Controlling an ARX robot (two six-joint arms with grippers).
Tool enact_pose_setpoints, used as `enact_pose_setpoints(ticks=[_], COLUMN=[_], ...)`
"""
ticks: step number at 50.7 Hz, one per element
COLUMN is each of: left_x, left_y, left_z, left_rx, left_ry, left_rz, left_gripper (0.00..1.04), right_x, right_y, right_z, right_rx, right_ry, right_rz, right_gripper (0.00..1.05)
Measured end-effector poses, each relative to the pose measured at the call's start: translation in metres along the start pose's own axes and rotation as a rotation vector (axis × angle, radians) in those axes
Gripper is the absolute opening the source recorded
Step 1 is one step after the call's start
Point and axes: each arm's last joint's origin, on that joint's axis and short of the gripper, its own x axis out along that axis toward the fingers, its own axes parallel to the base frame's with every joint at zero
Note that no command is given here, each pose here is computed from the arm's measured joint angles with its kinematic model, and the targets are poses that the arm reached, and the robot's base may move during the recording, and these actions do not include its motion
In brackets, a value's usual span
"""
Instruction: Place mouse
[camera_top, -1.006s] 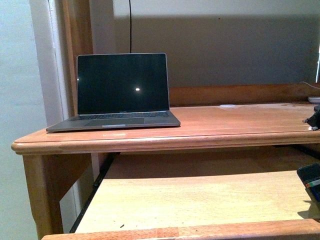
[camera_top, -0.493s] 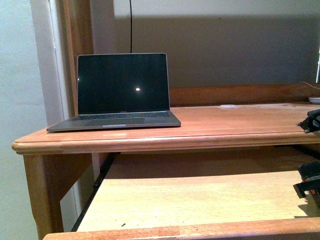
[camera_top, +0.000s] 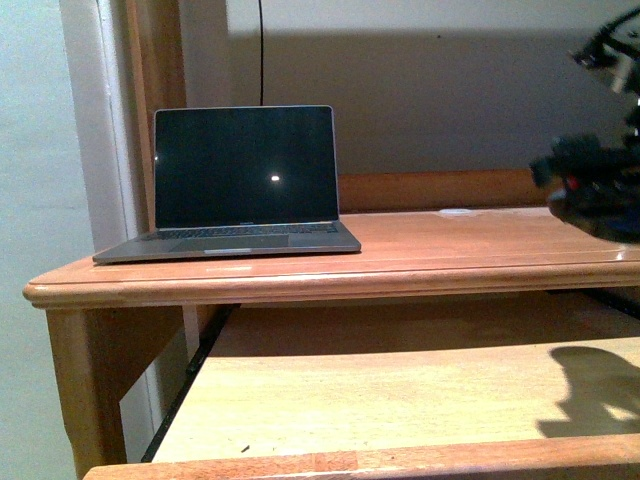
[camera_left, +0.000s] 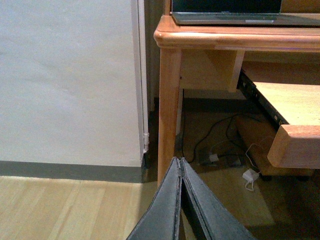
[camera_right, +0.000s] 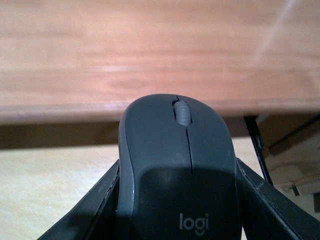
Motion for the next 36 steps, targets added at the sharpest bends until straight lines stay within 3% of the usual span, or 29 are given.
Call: enact_pose_setpoints(ticks=[7, 17, 25, 36], left_x=[-0.001, -0.001, -0.001, -0.001], left_y=[0.0, 0.0, 0.0, 0.0], left_z=[0.0, 0.0, 0.0, 0.0], left_rx=[0.0, 0.0, -0.001, -0.001], left_ry=[-0.004, -0.003, -0.003, -0.003], left_rz=[0.0, 0.0, 0.0, 0.0], left_gripper=[0.03, 0.03, 0.32, 0.68], right_x=[0.025, 0.079, 0.113, 0.138], right_y=[0.041, 0.09, 0.12, 0.133], right_z=[0.039, 0.047, 0.05, 0.056], right_rx=[0.004, -0.02, -0.042, -0.054], right_ry=[-0.021, 0.02, 0.019, -0.001], right_rz=[0.006, -0.024, -0.075, -0.134], right_gripper=[0.56, 0.56, 0.56, 0.56])
